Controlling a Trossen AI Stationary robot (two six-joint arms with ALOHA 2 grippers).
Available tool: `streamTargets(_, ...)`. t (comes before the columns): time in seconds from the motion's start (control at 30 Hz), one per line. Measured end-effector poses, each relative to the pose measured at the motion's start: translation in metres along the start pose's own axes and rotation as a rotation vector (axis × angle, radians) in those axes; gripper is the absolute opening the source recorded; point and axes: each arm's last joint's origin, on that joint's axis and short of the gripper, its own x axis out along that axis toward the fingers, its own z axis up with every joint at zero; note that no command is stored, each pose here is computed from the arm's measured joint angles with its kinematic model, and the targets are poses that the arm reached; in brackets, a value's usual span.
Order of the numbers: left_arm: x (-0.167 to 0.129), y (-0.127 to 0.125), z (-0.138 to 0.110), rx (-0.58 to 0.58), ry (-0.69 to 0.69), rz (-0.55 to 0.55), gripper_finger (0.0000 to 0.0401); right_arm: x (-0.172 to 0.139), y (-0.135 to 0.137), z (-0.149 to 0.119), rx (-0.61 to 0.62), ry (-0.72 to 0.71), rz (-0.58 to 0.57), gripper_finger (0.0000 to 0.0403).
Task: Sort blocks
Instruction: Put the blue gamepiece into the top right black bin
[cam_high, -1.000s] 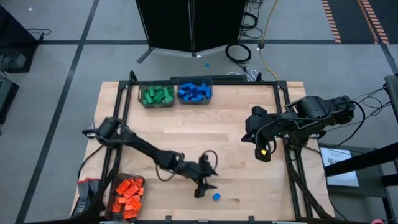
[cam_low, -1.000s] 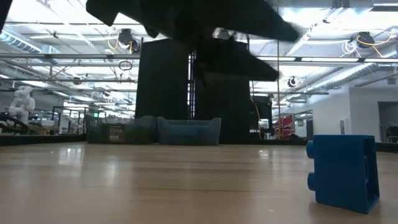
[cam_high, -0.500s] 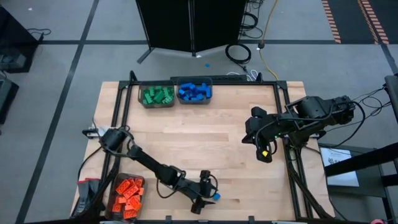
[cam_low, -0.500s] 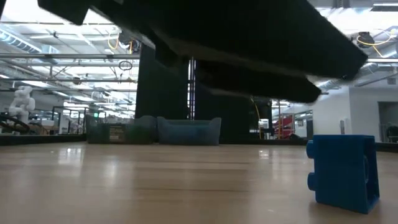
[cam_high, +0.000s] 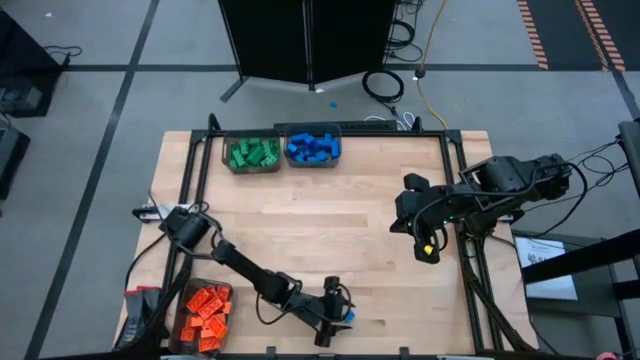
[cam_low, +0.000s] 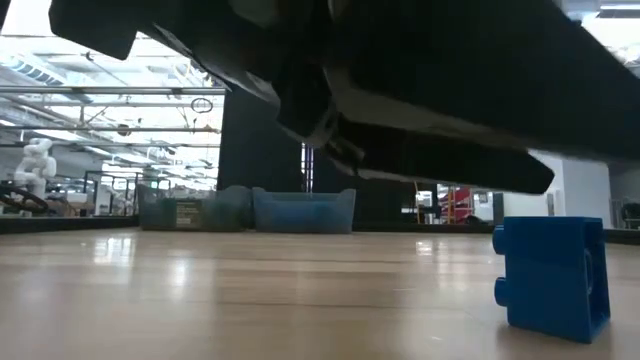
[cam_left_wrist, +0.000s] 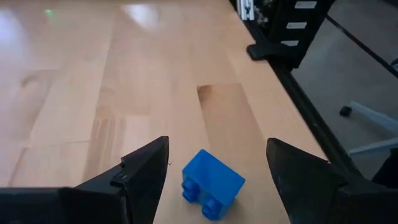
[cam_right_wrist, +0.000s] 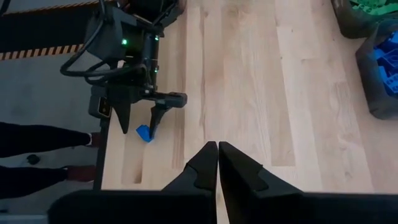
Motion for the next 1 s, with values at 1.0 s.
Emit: streamTargets(1.0,0.011,0.005,-0.023,-0.086,0.093,0.019,0.0270,0.000,0.000,-0.001,-0.016,0.007,-0.004,0.0013)
